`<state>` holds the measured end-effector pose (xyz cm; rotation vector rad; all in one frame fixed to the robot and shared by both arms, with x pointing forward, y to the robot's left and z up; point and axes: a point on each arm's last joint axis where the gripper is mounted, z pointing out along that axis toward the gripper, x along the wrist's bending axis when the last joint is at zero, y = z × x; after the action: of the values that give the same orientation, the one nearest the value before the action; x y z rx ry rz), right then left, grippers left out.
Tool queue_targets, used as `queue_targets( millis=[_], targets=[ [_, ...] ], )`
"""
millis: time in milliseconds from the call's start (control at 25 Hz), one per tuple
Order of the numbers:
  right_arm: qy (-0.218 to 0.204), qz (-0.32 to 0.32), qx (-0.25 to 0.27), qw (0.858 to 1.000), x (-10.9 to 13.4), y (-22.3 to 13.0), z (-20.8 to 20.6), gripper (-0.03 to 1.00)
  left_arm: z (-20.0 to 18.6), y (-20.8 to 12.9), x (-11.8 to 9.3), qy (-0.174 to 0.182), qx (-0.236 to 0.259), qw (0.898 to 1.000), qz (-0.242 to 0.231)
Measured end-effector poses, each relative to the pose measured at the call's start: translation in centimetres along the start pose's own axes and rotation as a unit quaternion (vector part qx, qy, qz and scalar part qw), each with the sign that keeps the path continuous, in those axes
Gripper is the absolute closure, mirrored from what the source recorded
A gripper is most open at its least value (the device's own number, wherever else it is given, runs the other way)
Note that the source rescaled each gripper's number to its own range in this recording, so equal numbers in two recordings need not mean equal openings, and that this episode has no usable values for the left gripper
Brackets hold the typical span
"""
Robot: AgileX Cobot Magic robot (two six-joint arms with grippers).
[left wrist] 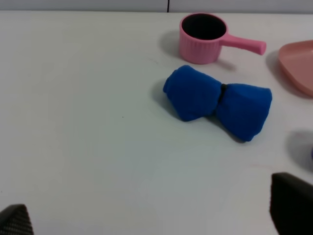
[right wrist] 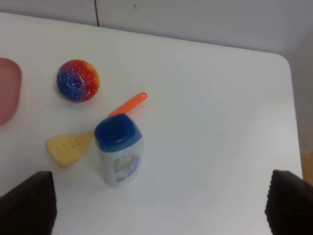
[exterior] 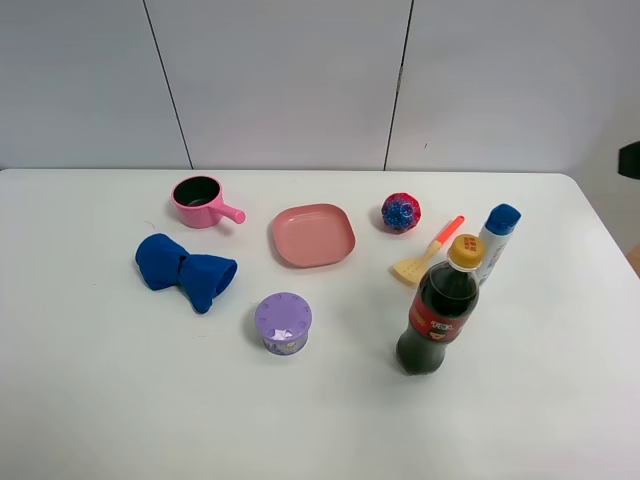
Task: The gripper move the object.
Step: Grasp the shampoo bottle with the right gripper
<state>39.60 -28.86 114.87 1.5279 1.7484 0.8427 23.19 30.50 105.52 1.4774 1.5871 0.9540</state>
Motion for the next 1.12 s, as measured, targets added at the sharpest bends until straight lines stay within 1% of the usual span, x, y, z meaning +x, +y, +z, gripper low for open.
queue_targets(
  millis=[160,280,400,560,760,840,1120],
  targets=[
    [0.002,-0.010,0.018,1.000,0.0,0.7,3.7,-0.03,0.0,0.0,0.0,0.000,0.000,1.000,0.000],
    [0.006,-0.007,0.063,0.998,0.1,0.5,6.9,-0.03,0.0,0.0,0.0,0.000,0.000,1.000,0.000],
    [0.009,0.022,0.110,0.994,0.2,-0.1,10.1,-0.03,0.0,0.0,0.0,0.000,0.000,1.000,0.000],
    [0.004,0.067,0.145,0.987,0.3,-0.9,13.6,-0.03,0.0,0.0,0.0,0.000,0.000,1.000,0.000],
    [0.001,0.114,0.172,0.979,0.5,-1.8,16.4,-0.03,0.0,0.0,0.0,0.000,0.000,1.000,0.000],
    [0.002,0.123,0.179,0.976,0.6,-2.1,17.3,-0.03,0.0,0.0,0.0,0.000,0.000,1.000,0.000],
    [0.016,0.173,0.176,0.969,1.0,-2.6,19.4,-0.03,0.0,0.0,0.0,0.000,0.000,1.000,0.000]
  ],
)
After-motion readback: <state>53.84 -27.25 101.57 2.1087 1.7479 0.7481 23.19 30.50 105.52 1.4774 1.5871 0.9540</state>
